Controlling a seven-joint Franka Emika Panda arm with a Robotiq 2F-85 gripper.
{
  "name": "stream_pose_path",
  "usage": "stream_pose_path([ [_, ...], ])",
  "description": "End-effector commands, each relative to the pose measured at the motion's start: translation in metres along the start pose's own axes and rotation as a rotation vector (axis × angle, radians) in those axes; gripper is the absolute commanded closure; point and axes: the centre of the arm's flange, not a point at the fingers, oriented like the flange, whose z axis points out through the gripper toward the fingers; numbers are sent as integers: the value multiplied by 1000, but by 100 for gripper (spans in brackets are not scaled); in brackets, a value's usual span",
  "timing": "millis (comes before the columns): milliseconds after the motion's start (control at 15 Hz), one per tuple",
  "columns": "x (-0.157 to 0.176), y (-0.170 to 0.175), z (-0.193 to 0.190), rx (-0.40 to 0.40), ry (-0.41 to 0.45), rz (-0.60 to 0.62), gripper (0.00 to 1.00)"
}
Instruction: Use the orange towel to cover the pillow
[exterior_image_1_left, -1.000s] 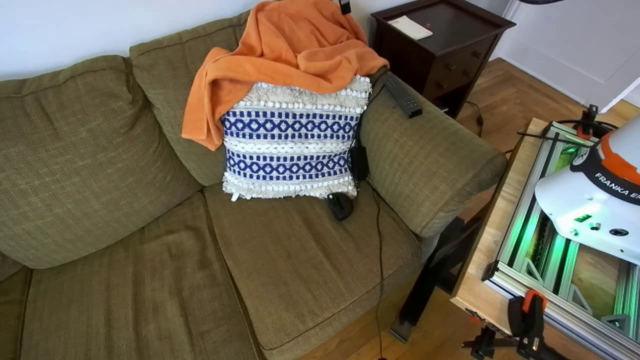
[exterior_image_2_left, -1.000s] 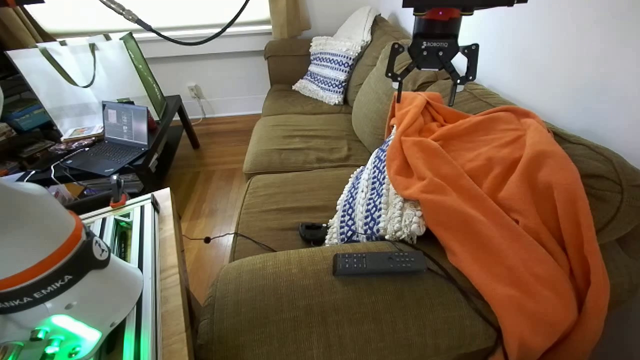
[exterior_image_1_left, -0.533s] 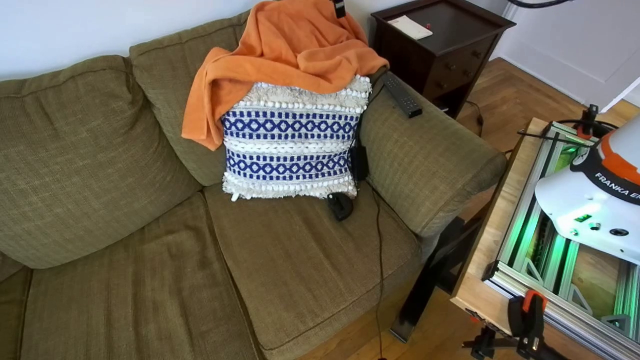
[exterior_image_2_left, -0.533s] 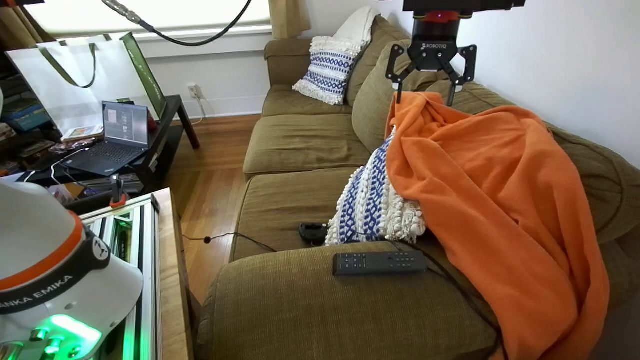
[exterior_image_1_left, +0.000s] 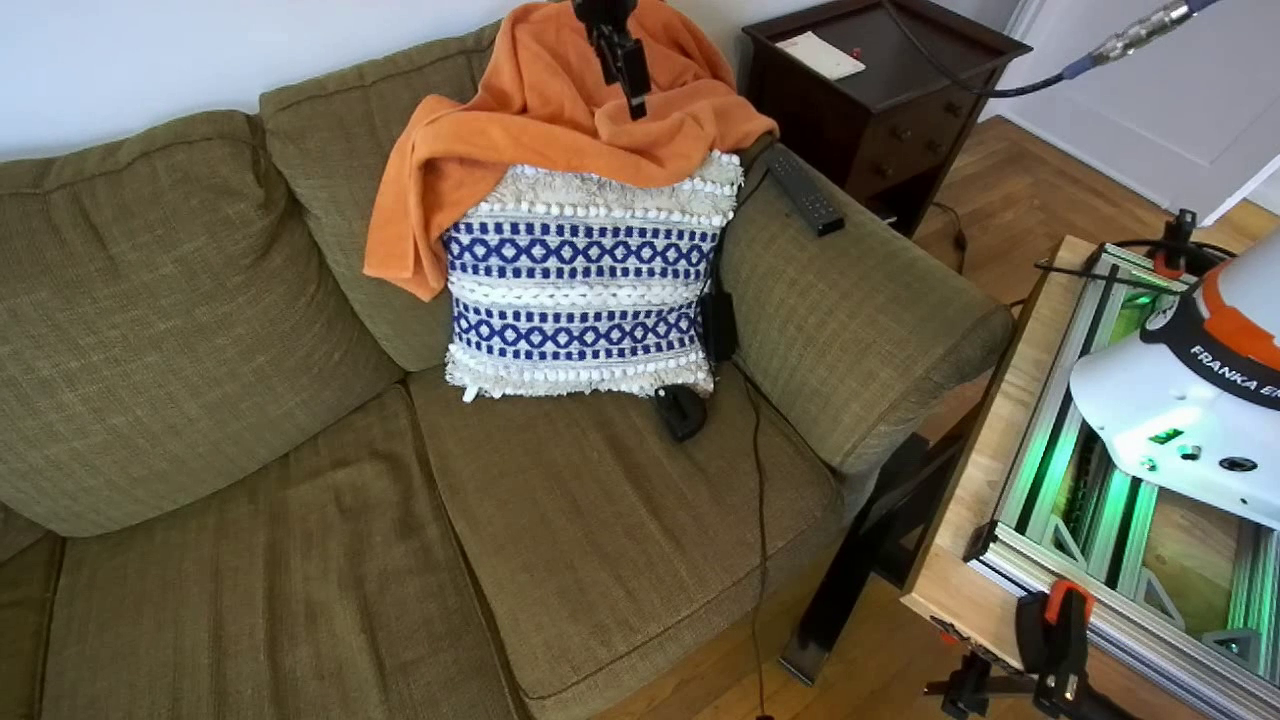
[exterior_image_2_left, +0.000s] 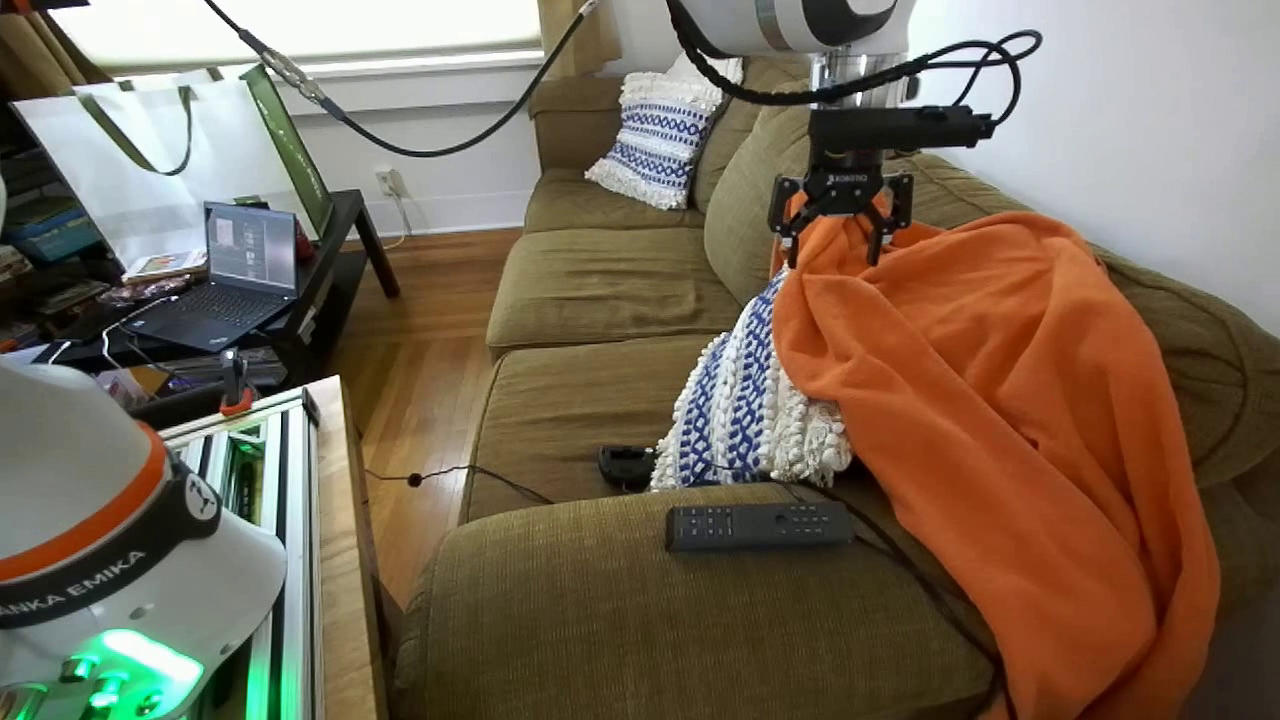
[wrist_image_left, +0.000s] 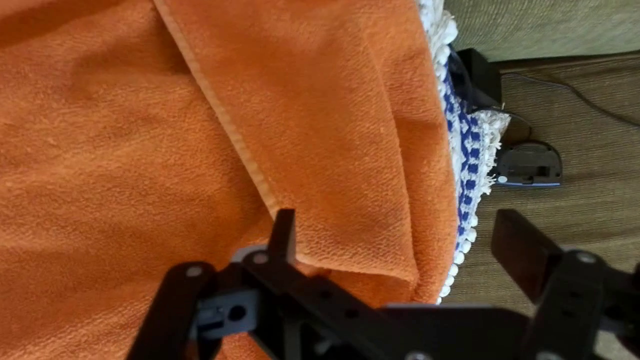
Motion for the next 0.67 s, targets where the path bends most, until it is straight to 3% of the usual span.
stream_pose_path([
  [0, -6, 31, 2, -20, 18, -83, 0],
  [200, -25, 44, -9, -25, 32, -115, 2],
  [467, -47, 56, -8, -17, 35, -137, 21],
  [600, -54, 57, -4, -4, 42, -147, 23],
])
